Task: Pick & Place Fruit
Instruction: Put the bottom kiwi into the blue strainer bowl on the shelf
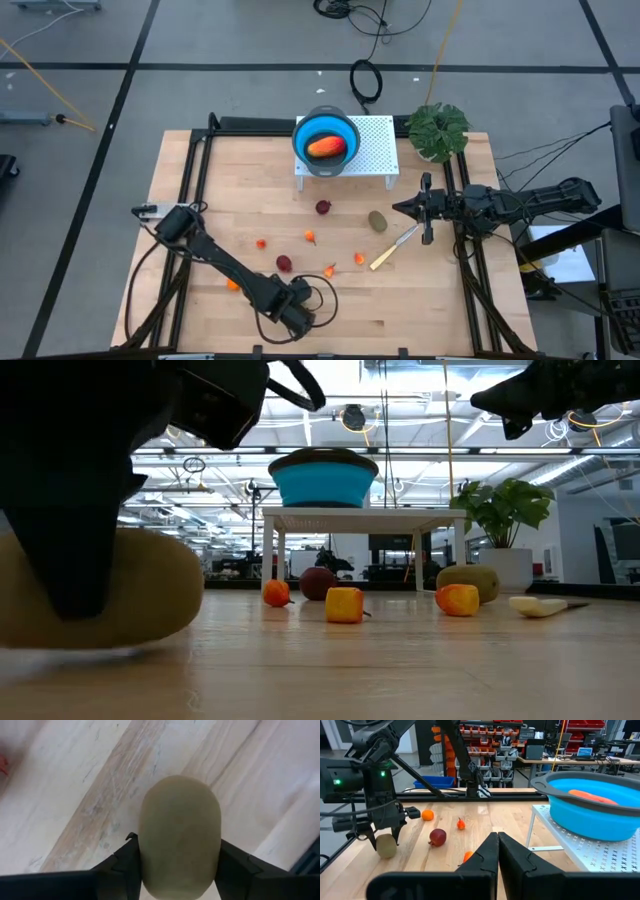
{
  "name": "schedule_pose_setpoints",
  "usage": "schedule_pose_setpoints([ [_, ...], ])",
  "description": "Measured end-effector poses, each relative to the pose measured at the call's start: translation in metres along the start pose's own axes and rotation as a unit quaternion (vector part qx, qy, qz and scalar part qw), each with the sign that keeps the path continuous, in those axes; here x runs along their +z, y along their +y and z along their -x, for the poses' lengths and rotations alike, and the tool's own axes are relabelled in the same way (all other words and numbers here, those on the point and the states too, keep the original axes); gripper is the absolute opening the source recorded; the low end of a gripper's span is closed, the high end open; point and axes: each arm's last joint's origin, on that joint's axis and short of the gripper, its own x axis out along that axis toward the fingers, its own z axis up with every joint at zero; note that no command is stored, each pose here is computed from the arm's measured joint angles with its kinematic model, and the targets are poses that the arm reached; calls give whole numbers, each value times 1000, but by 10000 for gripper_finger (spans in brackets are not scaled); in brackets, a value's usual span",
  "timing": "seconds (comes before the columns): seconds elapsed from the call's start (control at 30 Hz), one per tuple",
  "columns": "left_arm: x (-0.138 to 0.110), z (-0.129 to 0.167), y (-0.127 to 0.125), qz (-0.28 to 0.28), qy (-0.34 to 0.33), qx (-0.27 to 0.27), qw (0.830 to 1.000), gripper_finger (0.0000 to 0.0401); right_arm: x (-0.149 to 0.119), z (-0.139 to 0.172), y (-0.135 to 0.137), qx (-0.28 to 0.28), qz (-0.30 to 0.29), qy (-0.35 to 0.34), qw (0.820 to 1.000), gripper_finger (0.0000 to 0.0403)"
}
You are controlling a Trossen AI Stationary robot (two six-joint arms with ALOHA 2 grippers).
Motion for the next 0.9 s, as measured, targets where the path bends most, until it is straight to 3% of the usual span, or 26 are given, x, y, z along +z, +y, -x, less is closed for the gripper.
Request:
schedule_pose_setpoints([
  [0.17, 6, 22, 1, -5, -36, -17, 999, 193, 0, 0, 0, 0, 0, 0, 1000, 4],
  [0.37, 14, 65, 4, -23, -174, -22, 984, 178, 0, 0, 0, 0, 0, 0, 1000, 4],
  [0.5, 19, 96, 5, -32, -280, -32, 959, 182, 0, 0, 0, 0, 0, 0, 1000, 4],
  [0.67, 27, 132, 4, -50, -399, -44, 914, 187, 0, 0, 0, 0, 1, 1, 1000, 4],
  [0.9, 49, 173, 13, -56, -499, -44, 863, 188, -3, 0, 0, 0, 12, 18, 1000, 4],
])
